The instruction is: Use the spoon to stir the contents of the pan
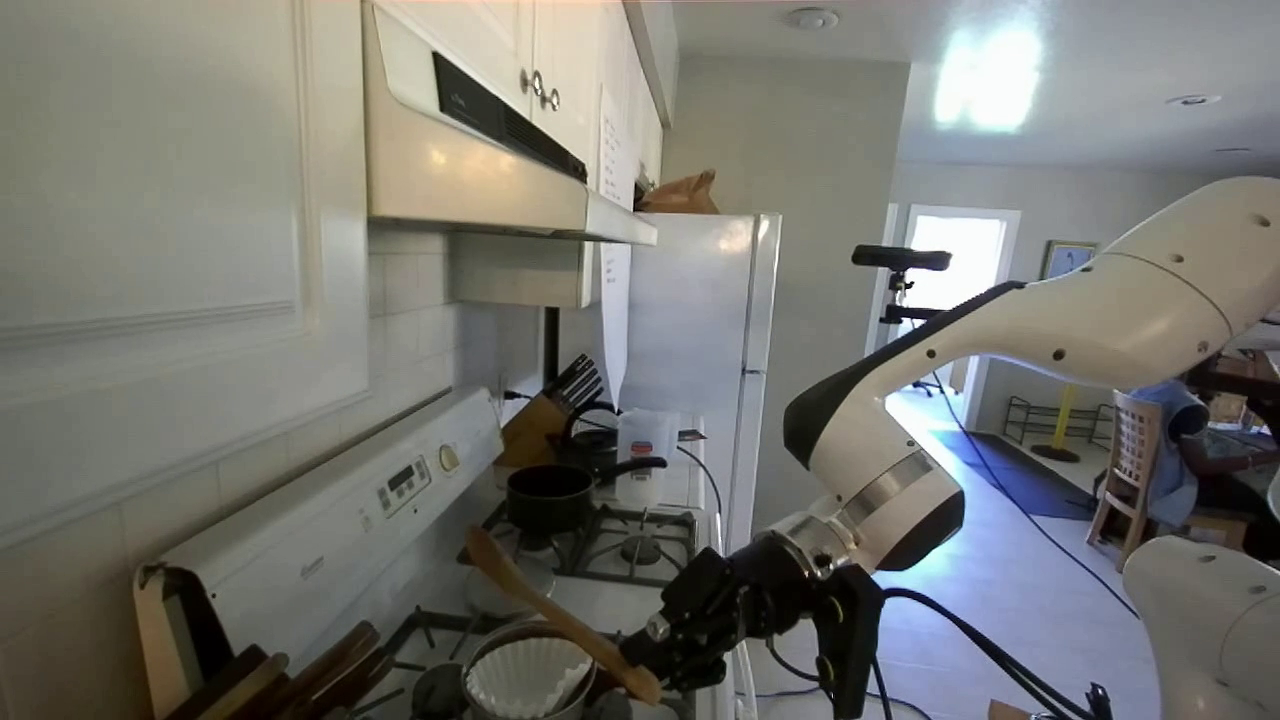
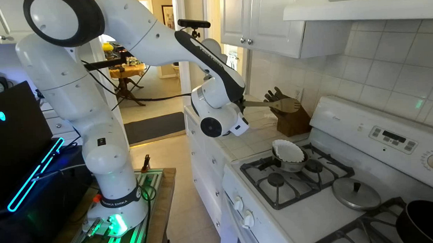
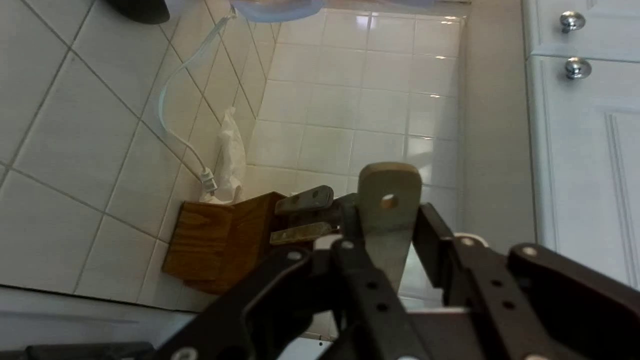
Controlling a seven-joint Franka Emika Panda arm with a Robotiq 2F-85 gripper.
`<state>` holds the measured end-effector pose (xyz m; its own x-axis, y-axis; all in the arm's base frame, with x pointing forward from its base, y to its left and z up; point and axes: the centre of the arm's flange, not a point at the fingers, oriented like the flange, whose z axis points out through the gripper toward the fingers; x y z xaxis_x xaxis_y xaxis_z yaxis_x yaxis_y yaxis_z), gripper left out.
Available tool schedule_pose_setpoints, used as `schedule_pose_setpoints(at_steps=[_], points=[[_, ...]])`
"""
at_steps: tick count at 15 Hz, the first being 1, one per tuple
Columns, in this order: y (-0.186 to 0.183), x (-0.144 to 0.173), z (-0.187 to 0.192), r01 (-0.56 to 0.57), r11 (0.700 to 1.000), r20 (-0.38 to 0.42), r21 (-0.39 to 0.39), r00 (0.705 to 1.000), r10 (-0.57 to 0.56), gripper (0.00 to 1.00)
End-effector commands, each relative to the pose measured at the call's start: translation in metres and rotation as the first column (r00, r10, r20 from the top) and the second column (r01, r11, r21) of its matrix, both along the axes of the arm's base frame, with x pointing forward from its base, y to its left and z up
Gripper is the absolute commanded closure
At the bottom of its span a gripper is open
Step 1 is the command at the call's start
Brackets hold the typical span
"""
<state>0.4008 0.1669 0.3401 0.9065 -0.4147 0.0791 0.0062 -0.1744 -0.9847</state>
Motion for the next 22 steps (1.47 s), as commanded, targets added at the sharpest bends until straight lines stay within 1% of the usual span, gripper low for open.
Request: schedule_pose_setpoints(at_steps=[1,5,7,8,9,11,15,16,17,19,22], points=[[-0.001,0.006,-0.003,-0.021,0.998,-0.051,0.066,0.998,0.024,0.92],[-0.013,0.012,-0.011,-0.005,0.977,-0.121,0.214,0.992,0.032,0.92],[-0.020,0.017,-0.017,-0.007,0.967,-0.133,0.256,0.990,0.042,0.92],[-0.020,0.017,-0.020,-0.009,0.966,-0.150,0.259,0.987,0.049,0.92],[-0.020,0.014,-0.013,-0.006,0.975,-0.118,0.223,0.992,0.033,0.69],[-0.022,0.015,-0.019,-0.002,0.972,-0.134,0.236,0.990,0.035,0.69],[-0.020,0.015,-0.021,-0.005,0.971,-0.142,0.238,0.989,0.040,0.69],[-0.020,0.015,-0.023,0.023,0.966,-0.157,0.257,0.987,0.018,0.92],[-0.021,0.016,-0.023,0.052,0.960,-0.170,0.277,0.986,-0.004,0.92],[-0.027,0.018,-0.019,0.136,0.935,-0.201,0.327,0.977,-0.071,0.92],[-0.036,0.023,-0.016,0.267,0.880,-0.300,0.393,0.942,-0.152,0.92]])
